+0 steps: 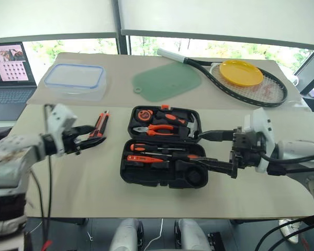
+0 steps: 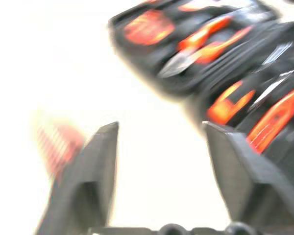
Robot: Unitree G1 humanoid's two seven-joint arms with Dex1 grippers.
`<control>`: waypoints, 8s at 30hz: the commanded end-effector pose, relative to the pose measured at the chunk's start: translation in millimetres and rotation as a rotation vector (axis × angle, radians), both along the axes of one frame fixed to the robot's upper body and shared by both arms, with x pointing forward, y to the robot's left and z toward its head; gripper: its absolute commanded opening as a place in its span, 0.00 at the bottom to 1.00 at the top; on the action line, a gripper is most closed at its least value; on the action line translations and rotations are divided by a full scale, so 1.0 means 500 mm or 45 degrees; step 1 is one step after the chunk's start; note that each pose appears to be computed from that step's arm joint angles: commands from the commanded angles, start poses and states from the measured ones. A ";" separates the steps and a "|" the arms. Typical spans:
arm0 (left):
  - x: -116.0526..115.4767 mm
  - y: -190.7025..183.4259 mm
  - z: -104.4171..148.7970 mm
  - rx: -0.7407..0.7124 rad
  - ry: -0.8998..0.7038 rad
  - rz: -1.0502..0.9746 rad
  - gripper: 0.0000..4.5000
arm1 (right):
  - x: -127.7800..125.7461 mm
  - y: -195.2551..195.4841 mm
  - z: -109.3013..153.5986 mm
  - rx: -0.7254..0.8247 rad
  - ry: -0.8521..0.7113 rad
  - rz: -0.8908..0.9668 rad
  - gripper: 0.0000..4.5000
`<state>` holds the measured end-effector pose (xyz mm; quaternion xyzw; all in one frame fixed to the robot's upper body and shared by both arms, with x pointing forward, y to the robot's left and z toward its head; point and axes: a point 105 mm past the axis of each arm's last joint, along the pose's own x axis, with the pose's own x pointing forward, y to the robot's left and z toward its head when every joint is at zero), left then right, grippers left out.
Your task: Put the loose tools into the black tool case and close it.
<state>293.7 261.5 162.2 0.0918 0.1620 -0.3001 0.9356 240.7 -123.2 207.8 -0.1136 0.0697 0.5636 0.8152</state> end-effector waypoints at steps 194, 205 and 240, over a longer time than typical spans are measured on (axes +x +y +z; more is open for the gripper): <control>-0.087 -0.283 0.127 0.044 -0.064 -1.227 0.99 | 0.160 -0.349 -0.162 -0.429 0.158 -0.814 1.00; -0.079 -0.275 0.130 0.082 -0.089 -1.200 1.00 | 0.220 -0.345 -0.209 -0.449 0.178 -0.869 0.75; -0.088 -0.263 0.086 0.186 -0.003 -1.252 1.00 | -0.007 -0.025 -0.190 -0.528 0.125 0.101 0.01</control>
